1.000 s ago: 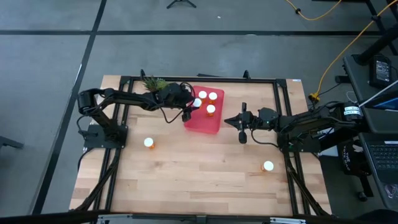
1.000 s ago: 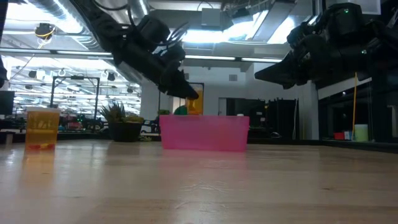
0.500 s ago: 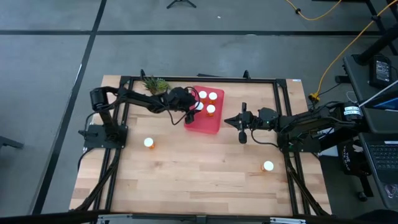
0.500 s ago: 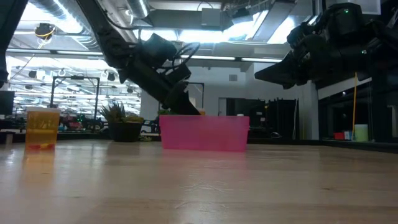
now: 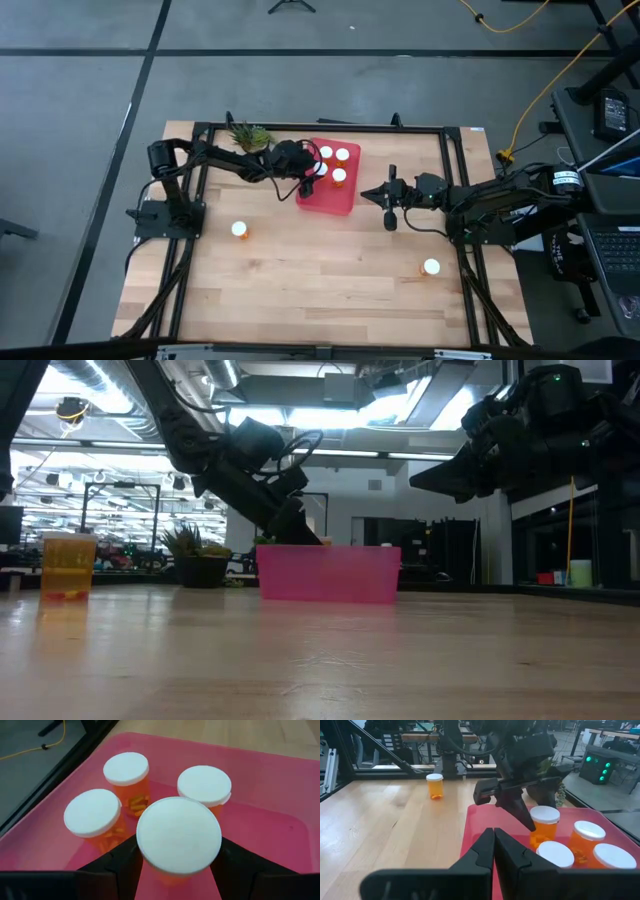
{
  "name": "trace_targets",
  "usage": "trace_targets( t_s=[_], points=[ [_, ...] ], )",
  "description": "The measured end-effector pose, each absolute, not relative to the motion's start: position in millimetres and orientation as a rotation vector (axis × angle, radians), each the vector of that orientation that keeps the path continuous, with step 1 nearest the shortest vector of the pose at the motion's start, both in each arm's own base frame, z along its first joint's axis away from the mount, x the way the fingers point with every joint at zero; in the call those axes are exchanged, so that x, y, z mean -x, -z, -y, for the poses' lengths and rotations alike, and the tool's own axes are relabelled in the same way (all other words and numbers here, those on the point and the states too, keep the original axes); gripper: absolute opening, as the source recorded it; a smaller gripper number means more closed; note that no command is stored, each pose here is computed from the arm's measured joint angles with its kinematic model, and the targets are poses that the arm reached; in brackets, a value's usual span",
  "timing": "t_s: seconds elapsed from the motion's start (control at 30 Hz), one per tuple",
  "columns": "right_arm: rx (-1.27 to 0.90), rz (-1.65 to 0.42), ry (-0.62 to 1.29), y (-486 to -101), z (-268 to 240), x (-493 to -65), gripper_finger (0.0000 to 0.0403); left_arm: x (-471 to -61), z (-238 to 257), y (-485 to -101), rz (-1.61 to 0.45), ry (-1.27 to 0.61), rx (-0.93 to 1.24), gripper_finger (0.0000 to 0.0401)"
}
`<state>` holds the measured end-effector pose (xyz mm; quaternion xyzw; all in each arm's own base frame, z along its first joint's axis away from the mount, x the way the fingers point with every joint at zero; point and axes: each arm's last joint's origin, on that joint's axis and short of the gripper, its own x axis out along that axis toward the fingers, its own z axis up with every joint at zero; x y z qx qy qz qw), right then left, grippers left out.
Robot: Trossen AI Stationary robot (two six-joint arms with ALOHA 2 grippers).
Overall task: Pick and place pill bottles into a basket
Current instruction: Put the orange pill bottle into the red bin
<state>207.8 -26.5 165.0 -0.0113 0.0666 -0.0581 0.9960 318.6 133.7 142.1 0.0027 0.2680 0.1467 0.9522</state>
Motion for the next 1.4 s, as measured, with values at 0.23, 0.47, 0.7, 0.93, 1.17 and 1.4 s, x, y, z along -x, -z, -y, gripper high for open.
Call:
trace_targets(
  t_s=[0.23,0.47,0.7,0.93,1.17,1.4],
  points=[
    [0.026,-0.129,0.117,-165.5,26.5,-207.8,0.0016,-328.0,-138.0,-153.0,-0.623,-0.302,0.004,0.0203],
    [0.023,-0.127,0.117,-165.6,26.5,-207.8,0.0016,-330.7,-139.3,-157.2,-0.619,-0.308,-0.030,0.0203],
    [0.023,-0.127,0.116,-165.6,26.4,-207.8,0.0016,-330.7,-139.2,-157.1,-0.615,-0.313,-0.008,0.0203],
    [0.023,-0.127,0.117,-165.6,26.5,-207.8,0.0016,-330.6,-139.3,-157.1,-0.616,-0.319,-0.007,0.0203],
    [0.023,-0.127,0.116,-165.6,26.4,-207.9,0.0016,-332.3,-137.5,-152.9,-0.625,-0.318,-0.011,0.0203],
    [0.023,-0.126,0.116,-165.7,26.4,-207.9,0.0016,-334.4,-138.0,-146.6,-0.633,-0.317,-0.019,0.0203]
  ],
)
